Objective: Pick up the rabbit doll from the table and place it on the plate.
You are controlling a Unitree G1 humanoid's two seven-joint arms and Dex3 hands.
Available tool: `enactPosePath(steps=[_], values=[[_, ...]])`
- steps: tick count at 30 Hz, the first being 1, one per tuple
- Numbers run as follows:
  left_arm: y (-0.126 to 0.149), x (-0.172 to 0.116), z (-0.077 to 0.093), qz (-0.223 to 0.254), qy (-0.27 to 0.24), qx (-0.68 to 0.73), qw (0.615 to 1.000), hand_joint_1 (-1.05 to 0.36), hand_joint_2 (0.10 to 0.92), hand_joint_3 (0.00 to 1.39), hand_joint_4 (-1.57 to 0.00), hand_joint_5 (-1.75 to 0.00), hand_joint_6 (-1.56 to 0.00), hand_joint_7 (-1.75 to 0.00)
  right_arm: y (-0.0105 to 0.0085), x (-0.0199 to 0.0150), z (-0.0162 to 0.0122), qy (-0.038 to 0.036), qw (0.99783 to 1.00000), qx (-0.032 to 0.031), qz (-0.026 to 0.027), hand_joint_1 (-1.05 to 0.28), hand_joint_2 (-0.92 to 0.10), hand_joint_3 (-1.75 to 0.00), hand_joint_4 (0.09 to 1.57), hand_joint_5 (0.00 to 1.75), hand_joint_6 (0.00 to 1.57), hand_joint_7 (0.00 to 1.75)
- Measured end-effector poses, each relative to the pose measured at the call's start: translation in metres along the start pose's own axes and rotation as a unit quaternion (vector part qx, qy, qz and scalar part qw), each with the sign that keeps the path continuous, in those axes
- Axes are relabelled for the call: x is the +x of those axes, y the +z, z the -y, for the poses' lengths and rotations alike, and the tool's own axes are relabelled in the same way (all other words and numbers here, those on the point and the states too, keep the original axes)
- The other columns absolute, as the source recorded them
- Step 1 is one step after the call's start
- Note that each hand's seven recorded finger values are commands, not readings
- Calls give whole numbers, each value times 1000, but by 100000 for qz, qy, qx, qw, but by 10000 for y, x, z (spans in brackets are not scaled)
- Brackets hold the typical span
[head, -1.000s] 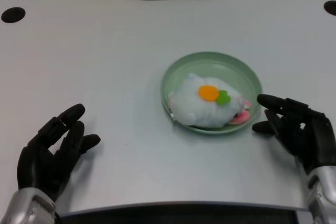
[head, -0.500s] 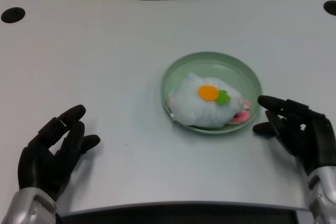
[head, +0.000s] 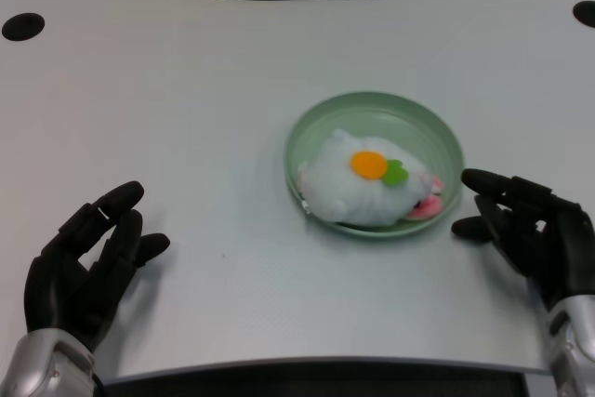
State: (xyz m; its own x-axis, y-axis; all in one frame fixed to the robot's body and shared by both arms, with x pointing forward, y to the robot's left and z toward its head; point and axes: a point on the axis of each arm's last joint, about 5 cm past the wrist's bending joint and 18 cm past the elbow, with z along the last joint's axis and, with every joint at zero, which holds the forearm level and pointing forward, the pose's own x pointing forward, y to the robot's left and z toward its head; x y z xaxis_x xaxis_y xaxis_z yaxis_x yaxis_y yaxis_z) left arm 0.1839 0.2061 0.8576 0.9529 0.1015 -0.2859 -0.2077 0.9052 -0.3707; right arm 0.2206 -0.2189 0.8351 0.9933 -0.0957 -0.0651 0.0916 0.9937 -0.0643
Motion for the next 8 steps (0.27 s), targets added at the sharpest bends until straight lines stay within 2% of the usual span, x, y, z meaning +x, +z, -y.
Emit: enactPosePath(steps=[6, 8], values=[[-1, 0, 2, -5, 429, -58, 99999, -389, 921, 230, -439, -1369, -649, -528, -1, -3, 0, -965, 99993, 573, 255, -405, -921, -179, 858, 889, 1036, 2], [-1, 0, 2, -5, 420, -55, 99999, -390, 921, 227, -437, -1367, -648, -530, -3, -5, -7, -1569, 99983, 928, 269, -406, -921, -181, 858, 891, 1031, 0]])
